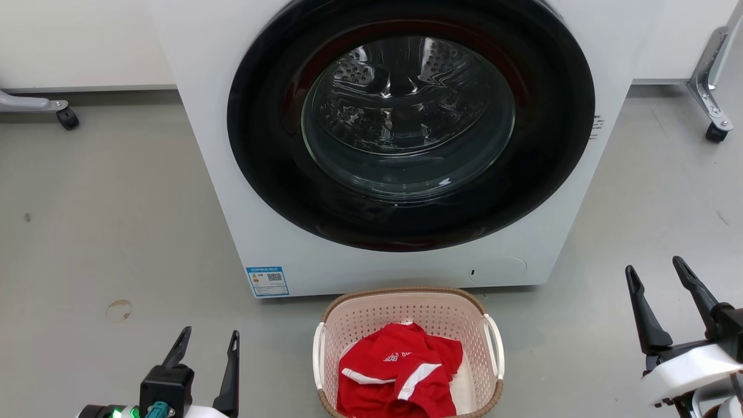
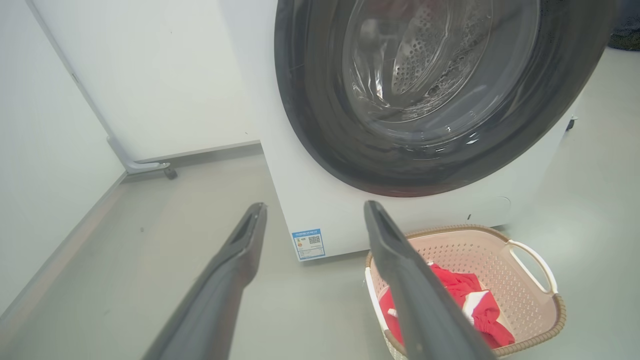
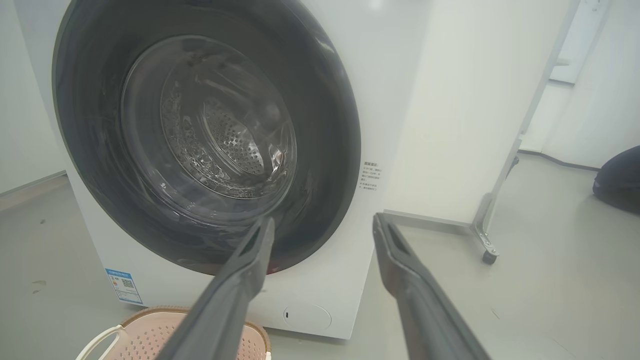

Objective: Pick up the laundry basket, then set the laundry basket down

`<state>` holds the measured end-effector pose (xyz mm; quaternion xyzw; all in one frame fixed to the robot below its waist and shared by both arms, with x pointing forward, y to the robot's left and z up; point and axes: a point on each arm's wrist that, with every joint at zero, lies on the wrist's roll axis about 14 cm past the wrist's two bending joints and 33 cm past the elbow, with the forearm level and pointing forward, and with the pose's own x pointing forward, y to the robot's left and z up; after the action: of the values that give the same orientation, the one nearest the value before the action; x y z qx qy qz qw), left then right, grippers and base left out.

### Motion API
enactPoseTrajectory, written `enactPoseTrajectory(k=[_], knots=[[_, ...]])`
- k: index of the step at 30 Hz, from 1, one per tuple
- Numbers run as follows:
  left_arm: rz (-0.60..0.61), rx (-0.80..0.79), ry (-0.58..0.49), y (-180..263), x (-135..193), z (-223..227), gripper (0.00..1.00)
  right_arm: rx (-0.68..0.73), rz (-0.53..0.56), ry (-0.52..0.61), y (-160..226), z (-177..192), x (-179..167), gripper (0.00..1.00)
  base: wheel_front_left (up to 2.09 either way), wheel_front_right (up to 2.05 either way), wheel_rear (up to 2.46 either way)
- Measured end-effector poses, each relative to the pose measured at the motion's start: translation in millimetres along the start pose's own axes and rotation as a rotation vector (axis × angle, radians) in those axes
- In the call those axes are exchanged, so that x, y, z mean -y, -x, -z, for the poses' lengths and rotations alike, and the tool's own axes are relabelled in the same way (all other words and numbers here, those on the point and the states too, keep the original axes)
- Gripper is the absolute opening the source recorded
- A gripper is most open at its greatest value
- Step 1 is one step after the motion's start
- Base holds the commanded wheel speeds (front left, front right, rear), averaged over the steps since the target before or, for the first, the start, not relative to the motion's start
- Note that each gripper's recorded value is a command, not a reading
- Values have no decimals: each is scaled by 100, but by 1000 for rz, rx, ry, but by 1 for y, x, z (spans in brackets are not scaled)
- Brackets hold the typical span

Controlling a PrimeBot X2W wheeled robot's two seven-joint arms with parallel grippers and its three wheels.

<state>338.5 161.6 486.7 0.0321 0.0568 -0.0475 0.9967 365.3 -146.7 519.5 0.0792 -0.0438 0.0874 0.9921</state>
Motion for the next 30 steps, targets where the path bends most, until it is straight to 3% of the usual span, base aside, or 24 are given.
enactPoseTrajectory(k=[13, 30], knots=[[16, -105, -8, -10, -5, 18, 100, -100, -7, -17, -7, 25, 5, 100, 0, 0, 0], [89, -249, 68, -83, 21, 74, 100, -245, 29, -78, -54, 93, 29, 100, 0, 0, 0]])
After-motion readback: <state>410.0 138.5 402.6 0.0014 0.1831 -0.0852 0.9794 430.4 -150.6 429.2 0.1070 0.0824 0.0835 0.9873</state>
